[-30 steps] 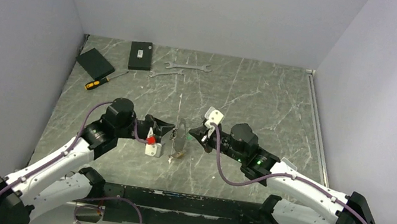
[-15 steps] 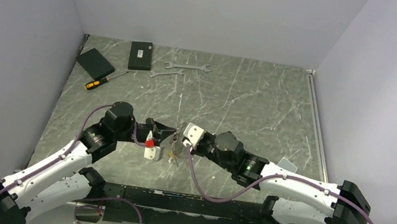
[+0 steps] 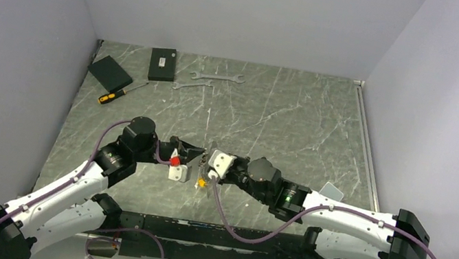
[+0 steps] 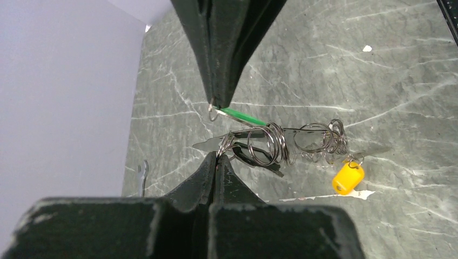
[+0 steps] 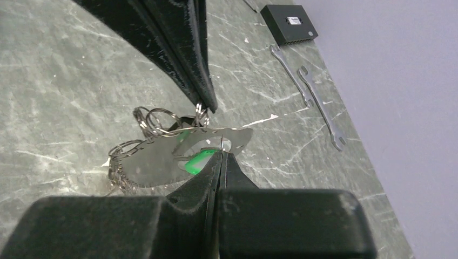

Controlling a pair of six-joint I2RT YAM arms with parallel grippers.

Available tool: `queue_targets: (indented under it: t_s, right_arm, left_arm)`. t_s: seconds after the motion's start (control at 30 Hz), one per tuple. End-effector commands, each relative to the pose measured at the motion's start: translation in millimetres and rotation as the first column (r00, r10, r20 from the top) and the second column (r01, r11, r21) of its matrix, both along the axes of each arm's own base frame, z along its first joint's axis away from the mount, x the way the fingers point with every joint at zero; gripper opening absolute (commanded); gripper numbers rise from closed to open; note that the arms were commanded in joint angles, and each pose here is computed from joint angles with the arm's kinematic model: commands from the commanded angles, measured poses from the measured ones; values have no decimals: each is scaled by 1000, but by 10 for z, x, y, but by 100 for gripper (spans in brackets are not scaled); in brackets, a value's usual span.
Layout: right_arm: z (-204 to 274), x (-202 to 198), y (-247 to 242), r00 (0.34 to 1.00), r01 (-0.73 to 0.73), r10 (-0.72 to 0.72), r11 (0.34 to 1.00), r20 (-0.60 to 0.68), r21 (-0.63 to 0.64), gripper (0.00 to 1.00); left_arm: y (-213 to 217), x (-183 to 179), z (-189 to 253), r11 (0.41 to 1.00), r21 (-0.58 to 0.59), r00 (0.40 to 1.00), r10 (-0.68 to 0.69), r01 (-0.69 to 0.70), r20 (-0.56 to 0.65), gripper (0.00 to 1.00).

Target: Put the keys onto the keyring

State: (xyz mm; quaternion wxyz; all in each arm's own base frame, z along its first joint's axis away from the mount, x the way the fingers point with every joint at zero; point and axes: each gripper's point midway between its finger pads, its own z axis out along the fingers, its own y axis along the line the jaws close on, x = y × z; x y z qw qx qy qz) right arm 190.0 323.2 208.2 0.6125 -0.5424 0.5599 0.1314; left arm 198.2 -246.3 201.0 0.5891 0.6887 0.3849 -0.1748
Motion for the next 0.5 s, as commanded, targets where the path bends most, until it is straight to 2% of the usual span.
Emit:
queue_targets:
  t_s: [0.0,0.47]
  right_arm:
    - [224,-11,-2,998,7,-8,1000,59,13,0]
    - [240,-72,-10,993,2,4,999,121,-53,0]
  left_arm:
    - [-65,-23,256,996,-79,998,-24,29,56,0]
    - [-125,-95,228,994,-62,996,-87,88,20,0]
